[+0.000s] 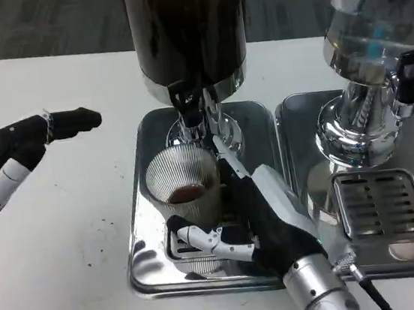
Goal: Grasp the cup under the faucet to collect the drink, then remove the cup.
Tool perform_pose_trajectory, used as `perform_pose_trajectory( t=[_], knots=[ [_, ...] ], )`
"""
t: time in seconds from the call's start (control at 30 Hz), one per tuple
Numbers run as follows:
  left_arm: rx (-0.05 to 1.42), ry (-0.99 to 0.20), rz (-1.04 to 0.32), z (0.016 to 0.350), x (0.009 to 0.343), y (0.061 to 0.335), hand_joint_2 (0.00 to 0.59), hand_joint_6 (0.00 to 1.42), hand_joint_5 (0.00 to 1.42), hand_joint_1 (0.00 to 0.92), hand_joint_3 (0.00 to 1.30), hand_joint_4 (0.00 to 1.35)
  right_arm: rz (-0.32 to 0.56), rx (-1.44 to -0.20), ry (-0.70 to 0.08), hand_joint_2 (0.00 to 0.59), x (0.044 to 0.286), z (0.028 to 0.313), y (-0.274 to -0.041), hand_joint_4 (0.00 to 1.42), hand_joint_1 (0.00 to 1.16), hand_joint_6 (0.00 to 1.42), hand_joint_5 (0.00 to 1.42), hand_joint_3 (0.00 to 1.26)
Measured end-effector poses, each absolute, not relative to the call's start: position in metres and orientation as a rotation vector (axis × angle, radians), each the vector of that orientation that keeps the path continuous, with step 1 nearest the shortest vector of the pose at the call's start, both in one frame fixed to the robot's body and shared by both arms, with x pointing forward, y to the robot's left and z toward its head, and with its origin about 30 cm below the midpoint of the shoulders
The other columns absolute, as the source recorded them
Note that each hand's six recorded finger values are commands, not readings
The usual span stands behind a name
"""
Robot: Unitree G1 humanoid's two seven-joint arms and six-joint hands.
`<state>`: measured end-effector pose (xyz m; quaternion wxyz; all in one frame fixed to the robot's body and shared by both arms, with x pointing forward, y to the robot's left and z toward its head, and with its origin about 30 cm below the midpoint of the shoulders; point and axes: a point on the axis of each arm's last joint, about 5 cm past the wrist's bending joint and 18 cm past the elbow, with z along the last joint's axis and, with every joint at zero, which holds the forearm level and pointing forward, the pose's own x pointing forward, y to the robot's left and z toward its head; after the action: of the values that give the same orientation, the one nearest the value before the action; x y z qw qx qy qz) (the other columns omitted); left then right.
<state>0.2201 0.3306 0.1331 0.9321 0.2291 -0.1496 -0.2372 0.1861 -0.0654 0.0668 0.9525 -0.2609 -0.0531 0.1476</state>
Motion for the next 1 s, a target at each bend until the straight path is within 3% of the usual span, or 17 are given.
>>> perform_pose_trajectory(
  t=[0.33,1.0],
  knots=[
    [0.468,-0.3,-0.484,0.132,0.22,0.331,0.139,0.19,0.22,0.0,0.38,0.29,0.252,-0.532,-0.122,0.199,0.182,0.065,-0.061,0.3,0.68,0.71,0.5,0.17],
    [0.473,-0.287,-0.475,0.131,0.217,0.333,0.141,0.21,0.22,0.0,0.38,0.29,0.135,-0.537,-0.159,0.208,0.165,0.057,-0.057,0.51,0.7,1.03,0.72,0.36]
  ],
)
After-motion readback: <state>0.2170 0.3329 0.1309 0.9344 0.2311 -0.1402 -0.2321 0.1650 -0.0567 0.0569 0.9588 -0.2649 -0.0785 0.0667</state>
